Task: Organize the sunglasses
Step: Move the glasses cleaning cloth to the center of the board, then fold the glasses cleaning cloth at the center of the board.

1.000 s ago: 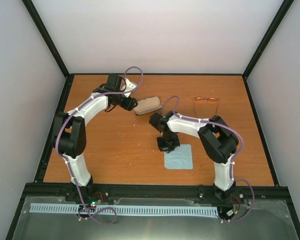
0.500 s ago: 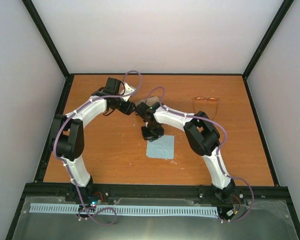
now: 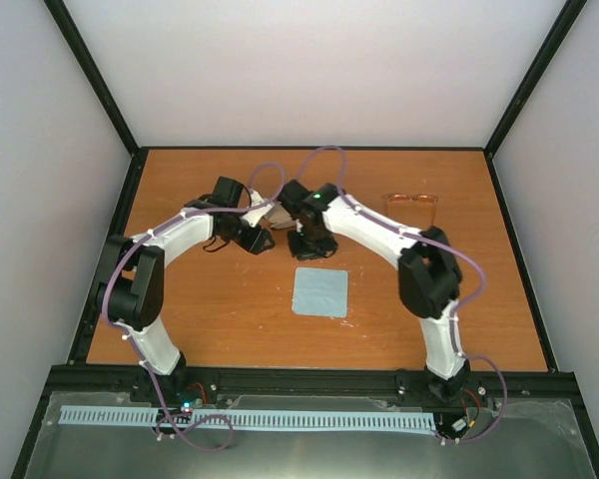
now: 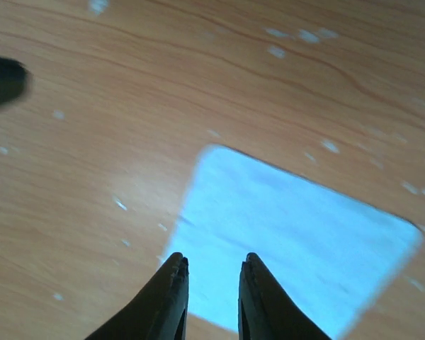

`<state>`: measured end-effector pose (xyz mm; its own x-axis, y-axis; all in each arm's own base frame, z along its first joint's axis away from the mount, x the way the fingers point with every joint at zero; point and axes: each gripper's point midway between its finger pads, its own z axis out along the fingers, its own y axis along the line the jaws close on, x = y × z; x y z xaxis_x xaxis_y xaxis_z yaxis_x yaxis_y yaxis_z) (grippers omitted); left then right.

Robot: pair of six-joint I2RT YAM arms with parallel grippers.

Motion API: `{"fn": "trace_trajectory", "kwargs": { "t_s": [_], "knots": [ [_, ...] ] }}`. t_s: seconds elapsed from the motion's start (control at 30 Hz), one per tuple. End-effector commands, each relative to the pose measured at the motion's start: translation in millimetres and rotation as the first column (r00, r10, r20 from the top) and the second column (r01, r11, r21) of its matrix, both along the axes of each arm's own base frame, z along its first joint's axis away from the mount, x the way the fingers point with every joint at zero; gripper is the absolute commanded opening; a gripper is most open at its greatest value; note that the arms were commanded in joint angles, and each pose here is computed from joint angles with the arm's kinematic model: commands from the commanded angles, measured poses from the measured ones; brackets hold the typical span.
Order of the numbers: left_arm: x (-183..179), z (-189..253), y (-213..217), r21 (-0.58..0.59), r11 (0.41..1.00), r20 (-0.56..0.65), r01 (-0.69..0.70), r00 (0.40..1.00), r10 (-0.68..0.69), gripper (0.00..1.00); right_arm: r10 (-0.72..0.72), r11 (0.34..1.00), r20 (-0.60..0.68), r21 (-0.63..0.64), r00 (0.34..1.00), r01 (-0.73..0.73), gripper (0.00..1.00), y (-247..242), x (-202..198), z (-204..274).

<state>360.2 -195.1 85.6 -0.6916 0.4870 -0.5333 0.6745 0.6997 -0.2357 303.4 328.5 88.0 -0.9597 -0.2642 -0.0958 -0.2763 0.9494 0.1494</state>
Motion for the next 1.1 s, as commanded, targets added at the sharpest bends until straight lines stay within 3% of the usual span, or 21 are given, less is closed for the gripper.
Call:
{"fn": "trace_trajectory", "kwargs": {
  "t_s": [0.0, 0.1, 0.2, 0.4, 1.07],
  "knots": [
    [-4, 17, -11, -0.029, 0.998, 0.041, 0.047, 0.998, -0.046, 0.52, -0.104, 0.991, -0.002, -0.084, 0.995, 0.103, 0.2, -74, -7, 0],
    [0, 17, -12, -0.023, 0.999, 0.046, 0.043, 0.998, -0.042, 0.52, -0.112, 0.978, 0.014, -0.174, 0.994, 0.113, 0.21, -113, -8, -19],
    [4, 16, -11, -0.012, 0.999, 0.05, 0.032, 0.998, -0.032, 0.52, -0.078, 0.977, 0.004, -0.198, 0.997, 0.077, 0.22, -120, -9, -29],
    [10, 17, -11, -0.004, 1.0, 0.055, 0.022, 0.998, -0.021, 0.52, -0.055, 0.982, -0.018, -0.184, 0.998, 0.051, 0.38, -109, -1, -46],
    [7, 11, -9, -0.005, 1.0, 0.043, 0.009, 0.999, -0.008, 0.52, -0.089, 0.977, -0.099, -0.203, 0.991, 0.067, 0.29, -121, -5, -82]
  ]
}}
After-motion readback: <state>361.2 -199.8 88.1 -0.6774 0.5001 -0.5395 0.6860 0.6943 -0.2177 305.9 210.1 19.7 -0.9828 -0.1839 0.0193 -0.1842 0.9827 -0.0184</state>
